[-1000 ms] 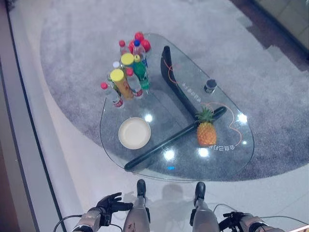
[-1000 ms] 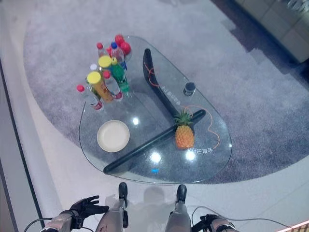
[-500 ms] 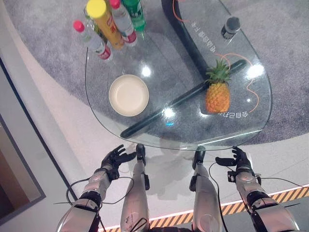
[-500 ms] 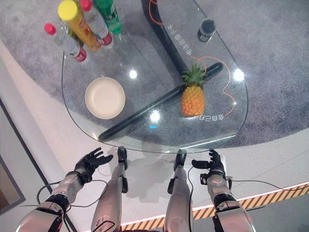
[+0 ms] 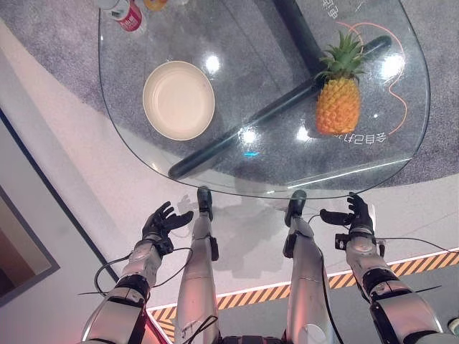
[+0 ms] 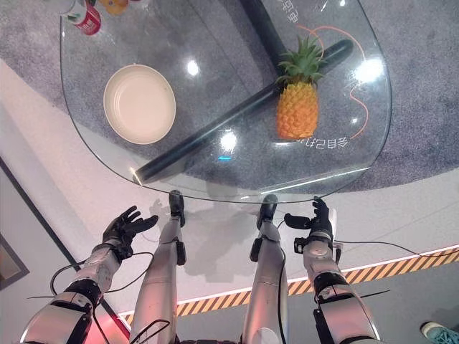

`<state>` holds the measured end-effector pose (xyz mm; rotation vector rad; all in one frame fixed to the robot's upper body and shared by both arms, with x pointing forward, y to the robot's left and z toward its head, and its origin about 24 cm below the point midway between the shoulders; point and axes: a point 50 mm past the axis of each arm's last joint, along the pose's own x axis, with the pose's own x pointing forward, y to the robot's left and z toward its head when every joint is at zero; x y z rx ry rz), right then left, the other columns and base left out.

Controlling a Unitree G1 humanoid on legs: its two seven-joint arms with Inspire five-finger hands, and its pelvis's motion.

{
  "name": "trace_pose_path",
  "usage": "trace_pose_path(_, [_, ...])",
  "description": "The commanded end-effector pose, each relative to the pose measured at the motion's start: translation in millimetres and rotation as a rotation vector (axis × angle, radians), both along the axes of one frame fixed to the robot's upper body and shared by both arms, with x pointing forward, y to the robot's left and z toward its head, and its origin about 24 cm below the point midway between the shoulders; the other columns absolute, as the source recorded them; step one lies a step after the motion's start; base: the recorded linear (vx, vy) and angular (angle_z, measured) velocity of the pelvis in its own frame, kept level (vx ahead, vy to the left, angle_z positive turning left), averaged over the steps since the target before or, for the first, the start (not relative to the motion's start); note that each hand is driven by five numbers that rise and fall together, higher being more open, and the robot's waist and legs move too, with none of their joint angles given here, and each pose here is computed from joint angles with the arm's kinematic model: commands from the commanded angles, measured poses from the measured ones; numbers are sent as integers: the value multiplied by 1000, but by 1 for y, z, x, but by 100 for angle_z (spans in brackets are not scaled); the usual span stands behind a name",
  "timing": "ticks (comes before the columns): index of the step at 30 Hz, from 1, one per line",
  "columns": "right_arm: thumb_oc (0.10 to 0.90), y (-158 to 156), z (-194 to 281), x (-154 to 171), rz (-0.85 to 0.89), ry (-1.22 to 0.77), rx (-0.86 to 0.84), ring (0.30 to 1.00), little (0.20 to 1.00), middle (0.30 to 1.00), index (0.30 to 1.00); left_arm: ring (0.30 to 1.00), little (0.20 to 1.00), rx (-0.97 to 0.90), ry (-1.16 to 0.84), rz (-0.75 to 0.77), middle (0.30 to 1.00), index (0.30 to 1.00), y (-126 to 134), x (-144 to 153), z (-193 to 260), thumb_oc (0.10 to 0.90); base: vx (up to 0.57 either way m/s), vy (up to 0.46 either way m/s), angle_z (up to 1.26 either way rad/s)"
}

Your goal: Pick up the fruit to the plate

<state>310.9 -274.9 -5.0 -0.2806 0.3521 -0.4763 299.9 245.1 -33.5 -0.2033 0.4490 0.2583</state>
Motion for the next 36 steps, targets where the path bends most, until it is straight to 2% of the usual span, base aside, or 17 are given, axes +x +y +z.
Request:
trace_pose_path(1, [800,-30,12,-7,-95,-45,-23,900,900,900,900,900,900,62,-37,104,900,900,32,-2,12,800,0,0,0])
trace_pose_path(12, [800,-37,15,-7,-160,-52,-1,900,900,900,900,900,900,84,-30,80,900,900,31,-5,10,800,0,0,0])
trace_pose_path(15, [800,-52,11,-17,-302,-18,16,900,900,900,900,900,900,89,-25,75,900,900,32,-6,9,800,10,-7,1])
trace_pose_path(16, [800,-52,11,-17,-303,-18,16,900,900,900,900,900,900,89,-25,75,900,900,32,-6,9,800,0,0,0])
trace_pose_path(18, [800,-71,13,-28,-449,2,14,900,900,900,900,900,900,95,-21,67,900,900,35,-7,8,800,17,-15,1])
trace_pose_path(23, [800,-100,31,-41,-664,-28,-46,900,900,900,900,900,900,106,-14,59,900,900,35,-7,9,800,10,-15,0])
trace_pose_path(26, [800,-120,53,-47,-812,-122,-65,900,900,900,900,900,900,115,-6,60,900,900,39,-8,10,800,26,-43,1])
trace_pose_path(30, [800,-131,73,-49,-939,-249,-73,900,900,900,900,900,900,117,-3,59,900,900,39,-8,10,800,9,-8,1])
trace_pose_path(31, [800,-135,87,-48,-988,-330,-70,900,900,900,900,900,900,116,-1,60,900,900,39,-8,10,800,0,0,0])
trace_pose_path(34, [800,-135,110,-44,-1042,-484,-57,900,900,900,900,900,900,113,-3,62,900,900,37,-9,9,800,0,0,0])
trace_pose_path(36, [800,-123,134,-34,-1063,-622,-43,900,900,900,900,900,900,109,-7,69,900,900,33,-10,8,800,-3,18,0])
